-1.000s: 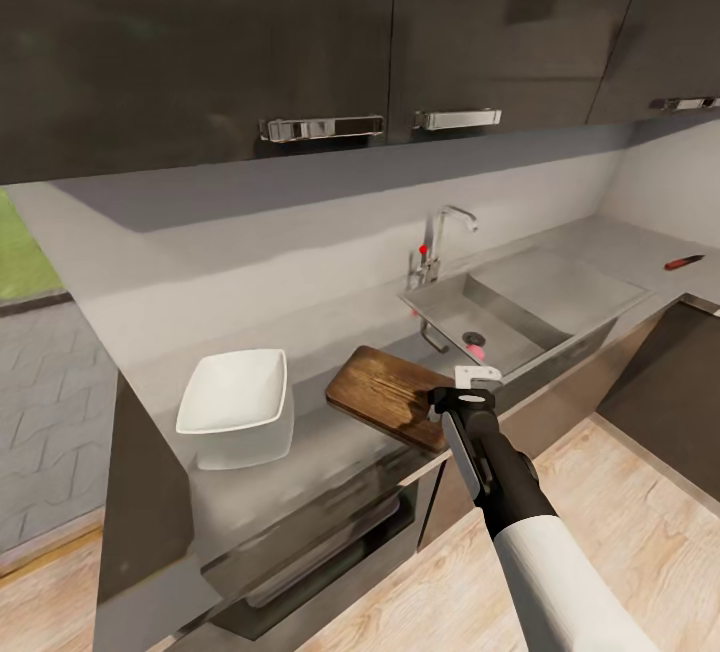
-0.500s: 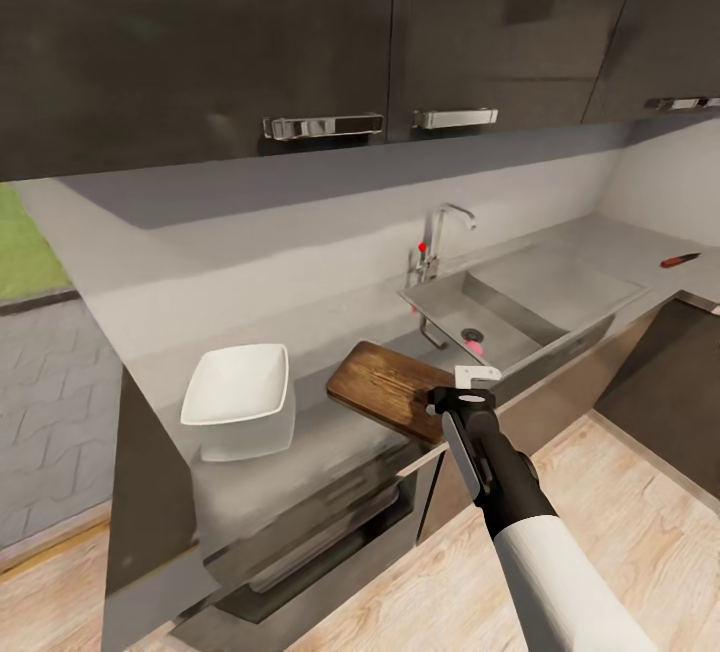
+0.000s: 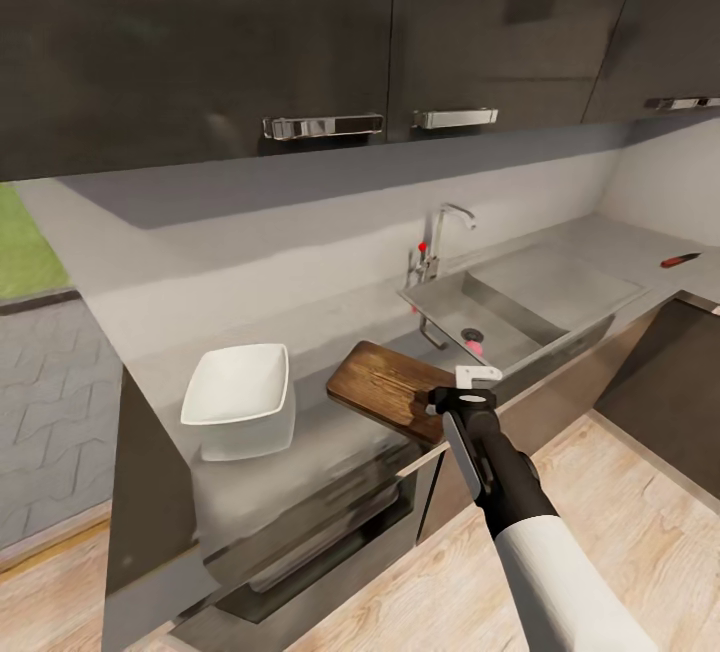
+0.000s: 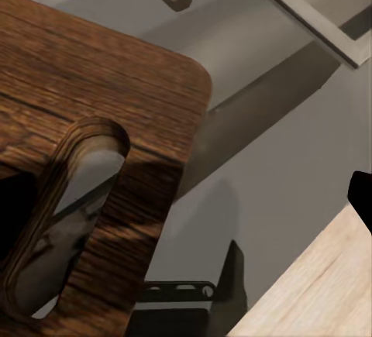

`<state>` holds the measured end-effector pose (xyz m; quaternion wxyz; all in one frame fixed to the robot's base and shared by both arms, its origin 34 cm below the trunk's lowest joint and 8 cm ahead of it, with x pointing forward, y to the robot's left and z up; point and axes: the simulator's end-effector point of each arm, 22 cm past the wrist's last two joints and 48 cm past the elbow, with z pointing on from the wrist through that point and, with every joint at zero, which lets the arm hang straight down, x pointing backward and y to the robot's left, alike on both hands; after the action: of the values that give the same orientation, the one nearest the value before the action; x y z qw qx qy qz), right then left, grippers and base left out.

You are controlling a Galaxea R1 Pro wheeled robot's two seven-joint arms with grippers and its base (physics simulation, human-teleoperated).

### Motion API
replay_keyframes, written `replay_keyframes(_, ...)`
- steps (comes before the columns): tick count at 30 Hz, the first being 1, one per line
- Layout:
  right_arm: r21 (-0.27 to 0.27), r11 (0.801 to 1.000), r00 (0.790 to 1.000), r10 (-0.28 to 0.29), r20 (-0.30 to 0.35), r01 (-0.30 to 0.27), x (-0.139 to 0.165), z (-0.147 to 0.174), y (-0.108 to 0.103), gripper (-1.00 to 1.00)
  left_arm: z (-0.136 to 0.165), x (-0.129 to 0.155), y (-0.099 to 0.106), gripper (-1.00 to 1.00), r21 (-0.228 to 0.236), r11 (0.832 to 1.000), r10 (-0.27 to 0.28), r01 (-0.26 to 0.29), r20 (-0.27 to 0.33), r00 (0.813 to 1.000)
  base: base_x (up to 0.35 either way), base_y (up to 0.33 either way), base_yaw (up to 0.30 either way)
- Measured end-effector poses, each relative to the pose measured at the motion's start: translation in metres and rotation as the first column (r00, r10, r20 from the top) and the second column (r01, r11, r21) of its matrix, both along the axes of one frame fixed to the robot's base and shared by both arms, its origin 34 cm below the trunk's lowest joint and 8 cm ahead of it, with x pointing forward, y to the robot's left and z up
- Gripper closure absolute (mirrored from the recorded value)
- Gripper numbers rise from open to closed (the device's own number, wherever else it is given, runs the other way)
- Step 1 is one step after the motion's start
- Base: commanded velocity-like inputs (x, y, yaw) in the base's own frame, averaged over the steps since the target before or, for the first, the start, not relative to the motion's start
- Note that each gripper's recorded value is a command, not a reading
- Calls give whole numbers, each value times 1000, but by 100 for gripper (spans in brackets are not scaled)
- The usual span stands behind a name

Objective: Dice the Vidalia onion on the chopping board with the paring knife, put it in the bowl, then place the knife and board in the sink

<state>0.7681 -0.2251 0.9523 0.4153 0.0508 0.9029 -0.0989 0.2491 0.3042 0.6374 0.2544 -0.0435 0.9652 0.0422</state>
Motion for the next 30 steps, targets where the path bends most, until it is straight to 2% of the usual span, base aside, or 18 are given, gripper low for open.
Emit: replay_keyframes(30, -4, 1000, 1000, -2, -10, 2, -1, -4, -3, -100, 0, 0, 0, -100, 0, 1000, 0, 0, 0, 1000, 0, 0, 0)
